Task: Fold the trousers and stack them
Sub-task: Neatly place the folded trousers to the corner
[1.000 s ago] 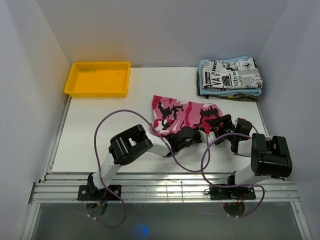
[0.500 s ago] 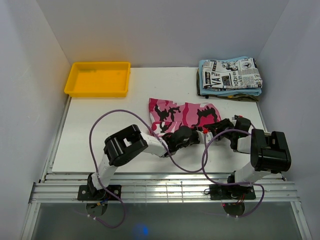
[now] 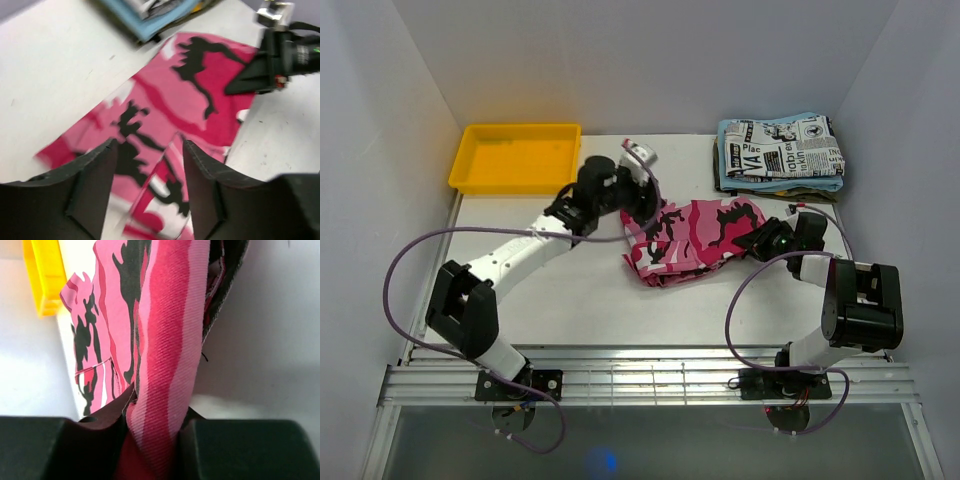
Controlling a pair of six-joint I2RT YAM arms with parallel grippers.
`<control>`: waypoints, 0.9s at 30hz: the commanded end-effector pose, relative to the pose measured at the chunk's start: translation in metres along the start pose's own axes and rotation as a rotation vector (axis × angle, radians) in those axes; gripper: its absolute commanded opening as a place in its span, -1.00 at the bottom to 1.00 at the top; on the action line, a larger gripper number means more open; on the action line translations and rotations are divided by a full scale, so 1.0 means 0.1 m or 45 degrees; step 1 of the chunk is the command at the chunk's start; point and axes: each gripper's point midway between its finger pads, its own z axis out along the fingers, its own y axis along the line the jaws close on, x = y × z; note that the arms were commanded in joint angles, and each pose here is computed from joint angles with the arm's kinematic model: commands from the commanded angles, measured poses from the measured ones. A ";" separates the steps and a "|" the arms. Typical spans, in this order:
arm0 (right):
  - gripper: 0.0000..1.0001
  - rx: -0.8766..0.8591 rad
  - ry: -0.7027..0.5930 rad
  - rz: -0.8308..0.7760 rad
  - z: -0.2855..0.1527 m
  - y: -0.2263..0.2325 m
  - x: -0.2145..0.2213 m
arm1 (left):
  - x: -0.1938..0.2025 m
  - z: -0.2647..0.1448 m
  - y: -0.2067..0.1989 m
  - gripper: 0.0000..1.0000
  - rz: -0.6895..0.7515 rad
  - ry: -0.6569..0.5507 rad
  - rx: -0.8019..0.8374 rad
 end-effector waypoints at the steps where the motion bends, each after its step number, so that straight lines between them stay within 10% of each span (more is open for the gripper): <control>1: -0.84 0.018 -0.043 -0.275 -0.06 0.11 -0.24 | 0.76 -0.32 0.29 0.36 -0.700 0.426 0.002; 10: -0.85 0.054 0.022 -0.541 -0.01 0.23 -0.30 | 1.39 -0.43 0.25 0.51 -1.330 0.420 0.129; 20: -0.85 0.019 0.025 -0.650 0.03 0.43 -0.34 | 1.61 -0.09 0.02 0.62 -1.466 0.423 0.076; 27: -0.84 0.028 0.001 -0.752 0.01 0.54 -0.43 | 2.09 -0.05 0.20 0.31 -1.539 0.562 -0.188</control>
